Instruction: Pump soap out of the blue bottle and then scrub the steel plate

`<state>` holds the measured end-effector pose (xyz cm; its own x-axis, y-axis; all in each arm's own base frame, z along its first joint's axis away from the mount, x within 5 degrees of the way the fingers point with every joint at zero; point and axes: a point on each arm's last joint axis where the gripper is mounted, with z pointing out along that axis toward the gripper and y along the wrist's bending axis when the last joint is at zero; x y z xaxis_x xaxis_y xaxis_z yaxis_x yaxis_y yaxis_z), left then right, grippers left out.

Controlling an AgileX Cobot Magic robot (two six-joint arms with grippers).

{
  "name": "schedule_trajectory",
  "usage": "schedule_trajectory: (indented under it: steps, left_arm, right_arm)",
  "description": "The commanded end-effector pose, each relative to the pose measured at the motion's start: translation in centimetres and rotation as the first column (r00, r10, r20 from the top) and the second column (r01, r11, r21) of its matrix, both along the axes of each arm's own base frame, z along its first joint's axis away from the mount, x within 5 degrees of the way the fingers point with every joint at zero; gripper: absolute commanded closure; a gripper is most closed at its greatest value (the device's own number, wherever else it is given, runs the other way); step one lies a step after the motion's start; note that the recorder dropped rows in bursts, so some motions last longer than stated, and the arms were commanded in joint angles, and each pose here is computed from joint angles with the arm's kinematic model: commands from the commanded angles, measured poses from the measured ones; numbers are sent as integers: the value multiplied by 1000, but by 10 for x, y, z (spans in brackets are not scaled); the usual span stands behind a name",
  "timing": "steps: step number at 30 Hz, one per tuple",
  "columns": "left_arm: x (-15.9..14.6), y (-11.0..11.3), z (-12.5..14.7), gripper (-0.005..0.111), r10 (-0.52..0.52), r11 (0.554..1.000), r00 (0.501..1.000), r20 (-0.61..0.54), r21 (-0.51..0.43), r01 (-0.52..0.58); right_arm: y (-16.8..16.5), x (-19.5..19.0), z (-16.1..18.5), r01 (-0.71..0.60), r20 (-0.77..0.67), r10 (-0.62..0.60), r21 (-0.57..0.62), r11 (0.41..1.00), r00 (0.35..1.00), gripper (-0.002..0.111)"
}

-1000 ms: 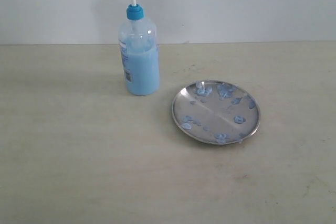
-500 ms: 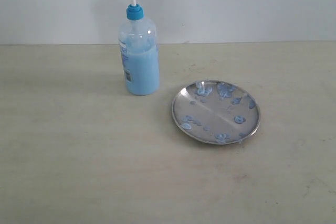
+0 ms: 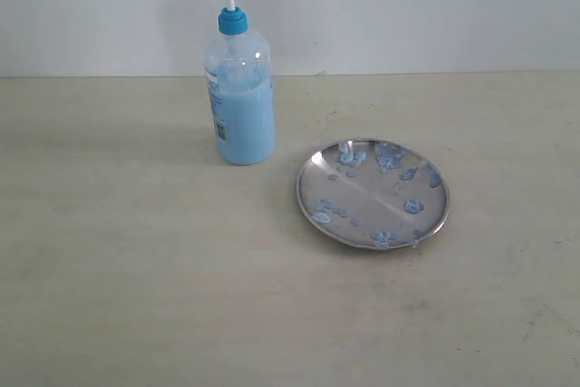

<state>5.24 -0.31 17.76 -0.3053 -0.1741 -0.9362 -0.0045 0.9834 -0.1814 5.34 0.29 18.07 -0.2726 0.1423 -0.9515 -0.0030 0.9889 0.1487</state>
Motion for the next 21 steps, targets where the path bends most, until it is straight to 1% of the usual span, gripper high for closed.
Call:
schedule_trajectory:
  steps: [1, 21]
  left_arm:
    - [0, 0, 1, 102, -6, 1000, 1000, 4, 10, 6]
    - [0, 0, 1, 102, -6, 1000, 1000, 4, 10, 6]
  right_arm:
    - [0, 0, 1, -2, 14, 2, 3, 1000, 1000, 109]
    - [0, 0, 3, -1, 32, 1, -2, 1000, 999, 109]
